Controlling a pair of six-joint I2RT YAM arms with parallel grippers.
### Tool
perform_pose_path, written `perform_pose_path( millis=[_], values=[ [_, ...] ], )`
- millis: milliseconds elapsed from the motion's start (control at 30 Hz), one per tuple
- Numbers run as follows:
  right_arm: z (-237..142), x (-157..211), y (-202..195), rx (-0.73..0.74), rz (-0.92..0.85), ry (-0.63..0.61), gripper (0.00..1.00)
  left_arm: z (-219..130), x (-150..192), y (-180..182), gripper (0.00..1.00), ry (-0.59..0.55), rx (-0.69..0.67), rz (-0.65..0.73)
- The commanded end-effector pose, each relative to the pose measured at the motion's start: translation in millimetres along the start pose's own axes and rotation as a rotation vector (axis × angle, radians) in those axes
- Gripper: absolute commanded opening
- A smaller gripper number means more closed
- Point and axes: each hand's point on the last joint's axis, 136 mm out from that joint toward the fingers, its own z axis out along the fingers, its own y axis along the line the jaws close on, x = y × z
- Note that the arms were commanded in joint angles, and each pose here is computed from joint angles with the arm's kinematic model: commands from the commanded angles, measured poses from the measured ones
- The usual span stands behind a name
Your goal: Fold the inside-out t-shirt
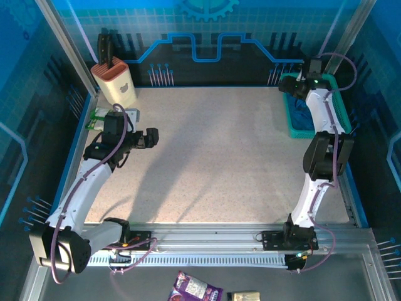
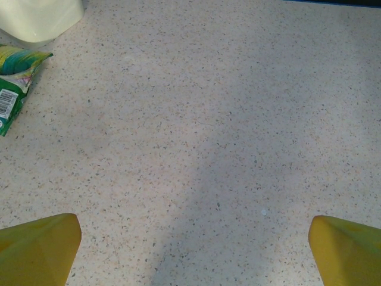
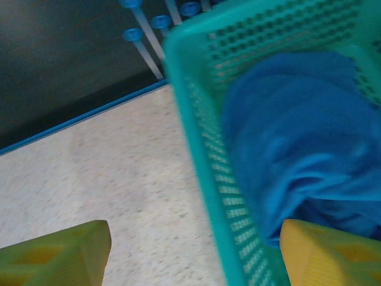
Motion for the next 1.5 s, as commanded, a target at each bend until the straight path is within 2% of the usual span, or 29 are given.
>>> perform_pose_path(
  millis=[0,233,333,400,500,567,600,833,1033,1267,1467],
  values=[
    [27.2,11.4,-38.3,0.096,0.123,0.05,0.76,-11.9,-5.7,-5.5,0.99,-0.002,0.019,-0.033],
    [78.2,25.8,-61.1,0.096,0.2,0.106,0.7,-21.0,-4.2,-17.8,0.99,0.0,0.09,-0.132],
    [91.5,24.0,-63.3,0.088,0.206,0.094,0.6,-20.8,-0.6,-23.0,0.99,-0.007,0.127,-0.175],
    [98.5,20.2,-60.9,0.058,0.217,0.077,0.48,-20.6,1.4,-25.7,0.99,-0.022,0.147,-0.204],
    [97.1,11.0,-55.2,0.028,0.222,0.052,0.18,-18.4,4.4,-28.0,0.99,-0.049,0.171,-0.238],
    [88.5,3.8,-49.3,0.016,0.208,0.035,0.02,-17.8,4.8,-30.0,0.99,-0.063,0.184,-0.244],
    [80.5,-1.3,-45.5,0.011,0.199,0.022,0.0,-17.4,5.4,-30.5,0.99,-0.065,0.185,-0.243],
    [-36.6,-54.6,-6.7,-0.022,0.127,-0.186,0.0,-22.2,-4.7,-39.3,0.99,-0.091,0.212,-0.23],
    [-150.7,-67.9,62.4,-0.18,0.02,-0.293,0.0,-28.9,-22.0,-47.8,0.99,-0.138,0.235,-0.215],
    [-274.3,-34.0,176.1,-0.466,-0.166,-0.353,0.0,-35.7,-37.0,-51.8,0.99,-0.189,0.227,-0.198],
    [-341.4,7.2,249.5,-0.742,-0.232,-0.33,0.0,-34.8,-41.7,-57.7,0.99,-0.199,0.234,-0.192]
  ],
)
